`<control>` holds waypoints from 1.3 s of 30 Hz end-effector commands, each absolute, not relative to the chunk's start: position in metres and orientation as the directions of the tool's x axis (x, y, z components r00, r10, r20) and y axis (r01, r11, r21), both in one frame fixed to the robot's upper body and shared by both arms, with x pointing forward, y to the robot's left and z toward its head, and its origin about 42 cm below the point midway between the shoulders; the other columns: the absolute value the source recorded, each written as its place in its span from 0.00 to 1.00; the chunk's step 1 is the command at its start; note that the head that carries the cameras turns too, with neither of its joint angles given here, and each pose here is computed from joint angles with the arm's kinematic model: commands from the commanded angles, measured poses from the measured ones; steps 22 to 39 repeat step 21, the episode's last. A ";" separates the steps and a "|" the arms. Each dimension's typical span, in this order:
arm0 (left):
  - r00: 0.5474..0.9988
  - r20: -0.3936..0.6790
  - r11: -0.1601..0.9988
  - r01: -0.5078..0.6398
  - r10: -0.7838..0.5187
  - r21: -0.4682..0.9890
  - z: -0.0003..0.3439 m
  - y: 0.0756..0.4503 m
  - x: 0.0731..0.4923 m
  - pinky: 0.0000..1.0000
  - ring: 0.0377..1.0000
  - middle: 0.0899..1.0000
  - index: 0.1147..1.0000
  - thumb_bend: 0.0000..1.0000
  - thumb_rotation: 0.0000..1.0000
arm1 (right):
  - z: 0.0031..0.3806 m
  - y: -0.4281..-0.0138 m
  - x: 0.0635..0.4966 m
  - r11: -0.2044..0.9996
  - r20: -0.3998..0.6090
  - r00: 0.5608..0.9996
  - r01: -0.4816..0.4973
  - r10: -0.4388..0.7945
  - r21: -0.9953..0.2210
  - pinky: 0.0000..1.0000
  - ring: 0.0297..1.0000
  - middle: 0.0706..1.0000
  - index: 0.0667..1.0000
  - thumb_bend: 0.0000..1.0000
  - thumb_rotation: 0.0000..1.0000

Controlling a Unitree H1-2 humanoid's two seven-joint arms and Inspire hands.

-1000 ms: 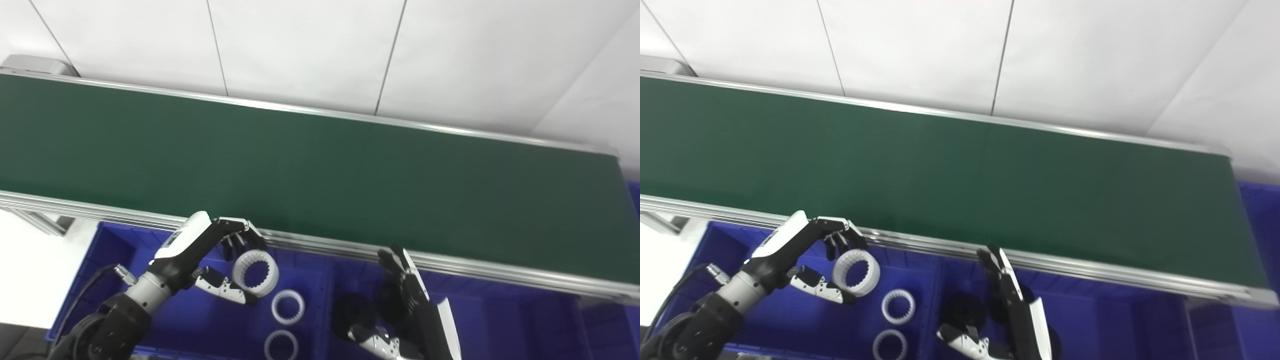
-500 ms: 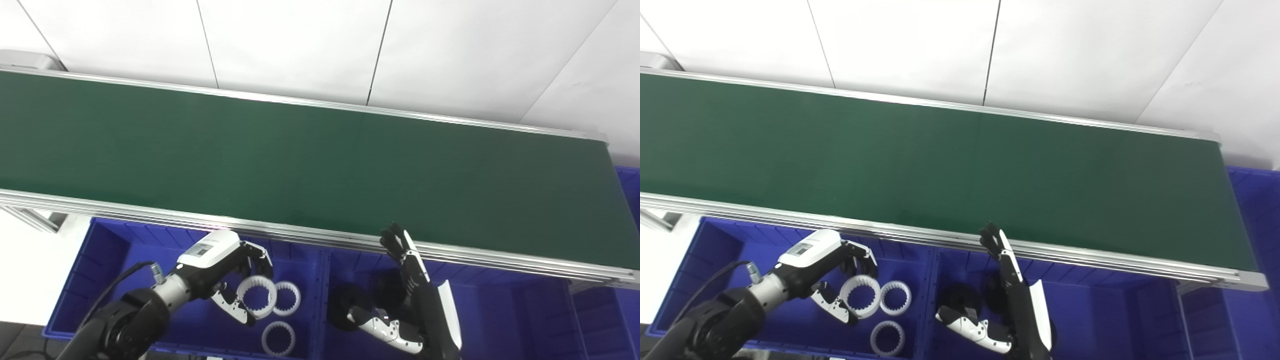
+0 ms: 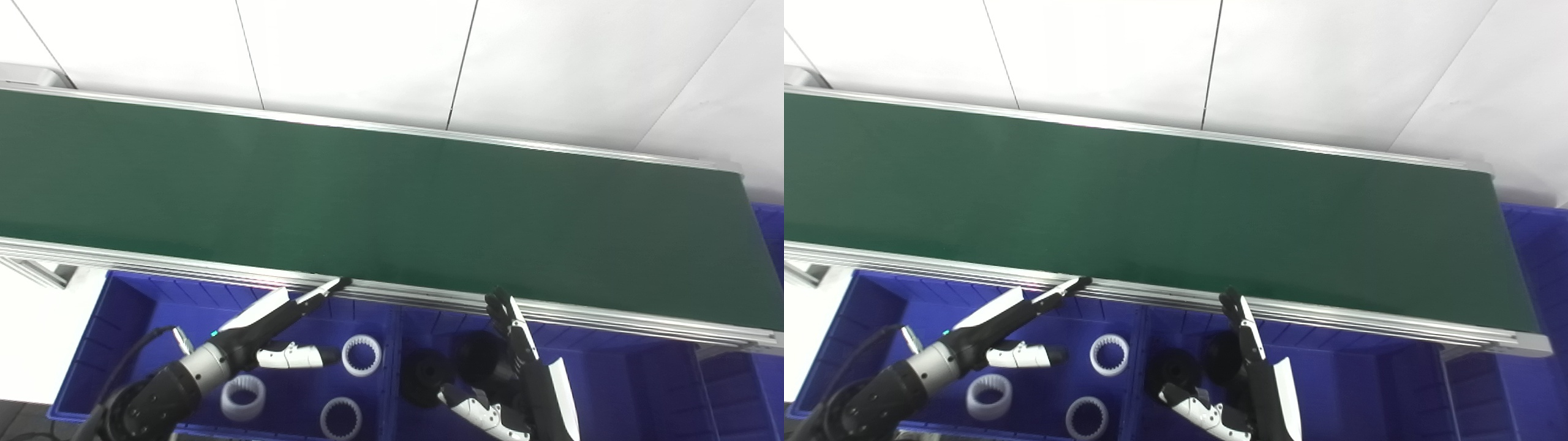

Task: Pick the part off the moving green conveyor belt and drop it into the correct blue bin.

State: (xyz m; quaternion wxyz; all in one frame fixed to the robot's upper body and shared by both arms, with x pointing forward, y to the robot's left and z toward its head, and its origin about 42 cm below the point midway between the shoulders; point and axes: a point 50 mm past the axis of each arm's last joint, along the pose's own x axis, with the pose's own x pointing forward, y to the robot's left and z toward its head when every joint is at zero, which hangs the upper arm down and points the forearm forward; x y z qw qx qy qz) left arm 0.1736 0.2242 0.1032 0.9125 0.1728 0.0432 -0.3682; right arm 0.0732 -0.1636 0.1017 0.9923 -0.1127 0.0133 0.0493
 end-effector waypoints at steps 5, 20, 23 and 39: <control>0.695 0.016 0.690 0.710 -0.718 0.141 0.102 0.223 0.166 1.00 1.00 1.00 1.00 0.74 0.90 | 0.109 -0.160 0.066 0.969 -0.041 0.994 -0.104 0.097 -0.226 0.79 0.89 0.92 0.96 0.84 0.45; 0.663 0.081 0.668 0.732 -0.744 0.133 0.078 0.230 0.170 1.00 1.00 1.00 1.00 0.70 0.78 | 0.100 -0.153 0.063 0.975 -0.072 0.994 -0.091 0.077 -0.204 0.81 0.89 0.92 0.97 0.84 0.44; 0.670 0.081 0.674 0.727 -0.738 0.131 0.077 0.230 0.169 1.00 1.00 1.00 1.00 0.70 0.78 | 0.100 -0.153 0.063 0.975 -0.070 0.995 -0.090 0.078 -0.201 0.80 0.89 0.92 0.97 0.84 0.44; 0.670 0.081 0.674 0.727 -0.738 0.131 0.077 0.230 0.169 1.00 1.00 1.00 1.00 0.70 0.78 | 0.100 -0.153 0.063 0.975 -0.070 0.995 -0.090 0.078 -0.201 0.80 0.89 0.92 0.97 0.84 0.44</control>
